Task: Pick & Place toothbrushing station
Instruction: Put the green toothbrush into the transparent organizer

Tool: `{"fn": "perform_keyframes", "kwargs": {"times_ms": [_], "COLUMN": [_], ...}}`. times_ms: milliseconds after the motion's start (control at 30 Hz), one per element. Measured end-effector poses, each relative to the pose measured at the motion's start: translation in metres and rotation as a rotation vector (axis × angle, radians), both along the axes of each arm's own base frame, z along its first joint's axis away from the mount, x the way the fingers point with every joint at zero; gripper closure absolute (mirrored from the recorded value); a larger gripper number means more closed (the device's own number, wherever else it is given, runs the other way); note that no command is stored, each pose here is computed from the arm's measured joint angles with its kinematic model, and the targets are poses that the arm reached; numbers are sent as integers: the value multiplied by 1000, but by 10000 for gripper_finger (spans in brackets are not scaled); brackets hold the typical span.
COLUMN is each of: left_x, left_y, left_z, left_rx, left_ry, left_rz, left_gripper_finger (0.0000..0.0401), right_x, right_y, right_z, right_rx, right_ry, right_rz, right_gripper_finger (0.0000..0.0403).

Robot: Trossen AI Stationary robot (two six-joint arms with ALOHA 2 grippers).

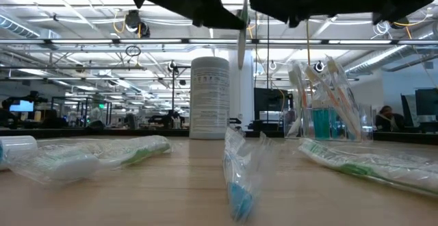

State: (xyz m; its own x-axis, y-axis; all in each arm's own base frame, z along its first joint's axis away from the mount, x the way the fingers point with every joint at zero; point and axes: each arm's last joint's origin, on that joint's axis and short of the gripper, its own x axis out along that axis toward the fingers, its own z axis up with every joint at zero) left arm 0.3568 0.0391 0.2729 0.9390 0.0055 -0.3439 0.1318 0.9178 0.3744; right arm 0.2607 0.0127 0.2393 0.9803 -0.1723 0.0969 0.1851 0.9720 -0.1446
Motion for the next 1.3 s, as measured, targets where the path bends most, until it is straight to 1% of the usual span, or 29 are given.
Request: {"fn": "perform_keyframes", "kwargs": {"times_ms": [67, 133, 300, 467, 533, 600, 667, 767, 800, 833, 967, 1100, 1200, 1300], "left_x": [0, 0, 0, 0, 0, -1, -1, -1, -1, -1, -1, -1, -2, -2], "left_y": [0, 0, 1, 2, 2, 2, 2, 2, 2, 2, 2, 2, 3, 4], "left_z": [0, -1, -1, 0, -1, -1, -2, -2, -2, -2, -2, -3, -4, -5], "left_rx": [-9, -14, 0, 12, 12, 4, 1, -1, -2, -2, 7, 15, 31, 40], "left_ry": [6, 6, 7, 7, 8, 16, 17, 17, 19, 20, 22, 34, 45, 62], "left_rz": [3, 6, 34, 73, 81, 91, 103, 102, 99, 99, 105, 107, 127, 150], "left_gripper_finger": [393, 384, 373, 388, 391, 389, 378, 361, 356, 351, 340, 328, 314, 289], "right_x": [3, 5, 9, 10, 10, 10, 10, 10, 10, 10, 10, 10, 10, 10], "right_y": [-8, -15, -21, -24, -24, -24, -24, -24, -24, -24, -25, -28, -30, -32], "right_z": [-3, -4, -6, -3, -2, -2, -3, -2, -3, -3, -3, -7, -7, -8], "right_rx": [35, 36, 19, 24, 24, 42, 64, 65, 65, 64, 79, 66, 71, 83], "right_ry": [-9, -30, -62, -118, -130, -122, -122, -122, -121, -120, -115, -79, -73, -55], "right_rz": [-13, -33, 85, 89, 90, 93, 96, 88, 83, 82, 53, 28, 20, 11], "right_gripper_finger": [261, 261, 261, 264, 275, 295, 325, 378, 388, 391, 383, 396, 396, 397]}}
